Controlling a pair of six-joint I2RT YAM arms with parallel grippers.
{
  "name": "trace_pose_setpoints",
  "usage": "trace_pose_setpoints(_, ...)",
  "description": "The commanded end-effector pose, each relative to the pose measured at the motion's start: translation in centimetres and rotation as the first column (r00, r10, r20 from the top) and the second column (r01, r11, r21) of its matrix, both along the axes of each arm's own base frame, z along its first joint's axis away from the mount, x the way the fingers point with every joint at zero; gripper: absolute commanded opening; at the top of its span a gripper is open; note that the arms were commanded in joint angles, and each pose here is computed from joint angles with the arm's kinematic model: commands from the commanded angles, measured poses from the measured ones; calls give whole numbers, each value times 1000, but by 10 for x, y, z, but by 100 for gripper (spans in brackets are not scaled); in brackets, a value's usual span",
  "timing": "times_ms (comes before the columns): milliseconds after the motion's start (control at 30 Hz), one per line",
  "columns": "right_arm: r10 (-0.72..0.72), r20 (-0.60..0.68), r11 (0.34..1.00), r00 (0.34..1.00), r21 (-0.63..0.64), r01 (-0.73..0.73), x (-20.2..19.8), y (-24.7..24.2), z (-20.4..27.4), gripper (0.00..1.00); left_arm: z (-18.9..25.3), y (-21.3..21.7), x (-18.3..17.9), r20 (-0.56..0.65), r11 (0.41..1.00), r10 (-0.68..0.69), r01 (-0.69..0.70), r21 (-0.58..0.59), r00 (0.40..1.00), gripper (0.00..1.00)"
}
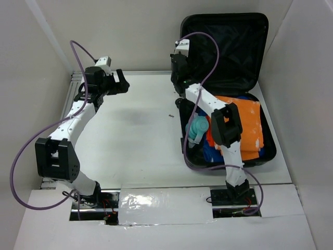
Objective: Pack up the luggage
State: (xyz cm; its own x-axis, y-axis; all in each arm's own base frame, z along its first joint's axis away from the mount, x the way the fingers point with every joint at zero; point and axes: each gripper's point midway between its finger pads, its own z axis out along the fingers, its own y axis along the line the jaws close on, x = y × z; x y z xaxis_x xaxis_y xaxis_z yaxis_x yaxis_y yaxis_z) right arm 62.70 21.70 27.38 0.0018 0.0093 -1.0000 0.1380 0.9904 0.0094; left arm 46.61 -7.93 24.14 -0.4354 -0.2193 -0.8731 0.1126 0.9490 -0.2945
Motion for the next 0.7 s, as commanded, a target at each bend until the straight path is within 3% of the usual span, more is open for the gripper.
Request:
trace_pose_setpoints(0, -156, 160, 979, 975, 158, 130, -52, -35, 96, 0, 30, -12, 17, 88, 998, -61, 62, -9, 994, 98)
trace_pose_setpoints(167, -153, 88, 975, 984, 175, 136, -73, -45, 80, 0, 36, -27, 42, 117, 992, -119, 124, -38, 986, 98)
trace_pose_setpoints(267, -71, 138, 977, 988, 210, 41, -96, -44, 103, 0, 47, -38, 55, 128, 986, -152, 160, -54, 980, 97)
trace_pose_setpoints(433, -47, 128, 966, 991, 258, 13, -140, -40, 99, 0, 46, -59, 78, 128, 973, -196, 209, -95, 972, 97)
trace_pose_setpoints(667, -123, 73, 955, 990, 280, 98, -191, -35, 72, 0, 56, -116, 103, 159, 936, -296, 320, -147, 942, 97)
